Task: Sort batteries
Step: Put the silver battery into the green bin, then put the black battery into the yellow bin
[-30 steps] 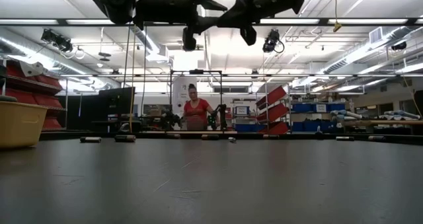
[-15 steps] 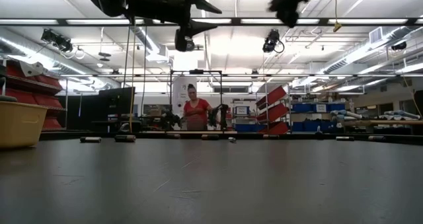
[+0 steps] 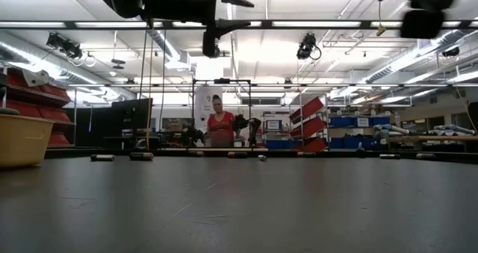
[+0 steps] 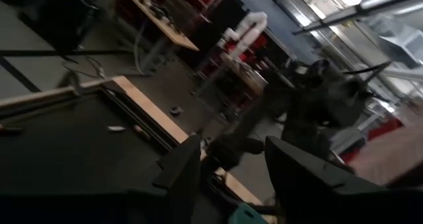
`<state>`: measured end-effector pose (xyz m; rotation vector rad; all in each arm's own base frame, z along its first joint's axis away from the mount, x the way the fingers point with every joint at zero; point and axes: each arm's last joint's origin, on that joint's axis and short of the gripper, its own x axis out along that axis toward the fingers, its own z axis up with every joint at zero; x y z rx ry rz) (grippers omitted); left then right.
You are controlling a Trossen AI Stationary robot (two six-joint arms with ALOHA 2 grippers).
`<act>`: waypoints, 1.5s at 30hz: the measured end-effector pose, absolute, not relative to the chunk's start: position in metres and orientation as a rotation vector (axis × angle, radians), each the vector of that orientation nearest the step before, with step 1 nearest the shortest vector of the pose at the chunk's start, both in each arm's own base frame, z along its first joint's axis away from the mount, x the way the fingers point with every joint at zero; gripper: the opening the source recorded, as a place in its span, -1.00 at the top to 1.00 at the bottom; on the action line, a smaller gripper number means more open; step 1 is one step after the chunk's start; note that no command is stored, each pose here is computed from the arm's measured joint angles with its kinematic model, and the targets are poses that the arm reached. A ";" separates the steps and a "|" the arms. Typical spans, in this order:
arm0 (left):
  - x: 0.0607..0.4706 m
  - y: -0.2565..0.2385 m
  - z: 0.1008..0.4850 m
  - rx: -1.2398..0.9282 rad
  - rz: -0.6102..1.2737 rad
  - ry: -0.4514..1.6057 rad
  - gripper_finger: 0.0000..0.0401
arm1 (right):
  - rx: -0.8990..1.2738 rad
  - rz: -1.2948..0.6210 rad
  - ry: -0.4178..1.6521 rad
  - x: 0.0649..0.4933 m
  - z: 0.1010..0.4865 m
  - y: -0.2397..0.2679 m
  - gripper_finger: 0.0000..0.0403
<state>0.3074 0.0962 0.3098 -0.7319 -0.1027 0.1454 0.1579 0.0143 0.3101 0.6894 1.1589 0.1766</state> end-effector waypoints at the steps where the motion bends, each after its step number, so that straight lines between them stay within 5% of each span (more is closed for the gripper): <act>1: 0.309 0.092 0.310 -0.732 0.132 -0.099 0.08 | 0.710 0.157 1.202 0.154 0.304 0.023 0.92; 11: 0.317 0.059 0.310 -0.681 0.030 -0.059 0.08 | 0.907 -0.069 1.534 0.126 0.258 0.080 0.92; 21: 0.318 0.050 0.310 -0.702 -0.019 -0.034 0.07 | 1.192 -0.156 1.551 0.123 0.186 0.104 0.92; 28: 0.318 0.050 0.309 -0.729 -0.050 -0.019 0.07 | 1.195 -0.261 1.631 0.110 0.154 0.109 0.83; 35: 0.318 0.050 0.309 -0.730 -0.050 -0.013 0.07 | 1.204 -0.324 1.652 0.108 0.145 0.108 0.81; 45: 0.318 0.050 0.308 -0.729 -0.048 -0.010 0.07 | 1.319 -0.069 1.786 0.118 0.186 0.123 0.73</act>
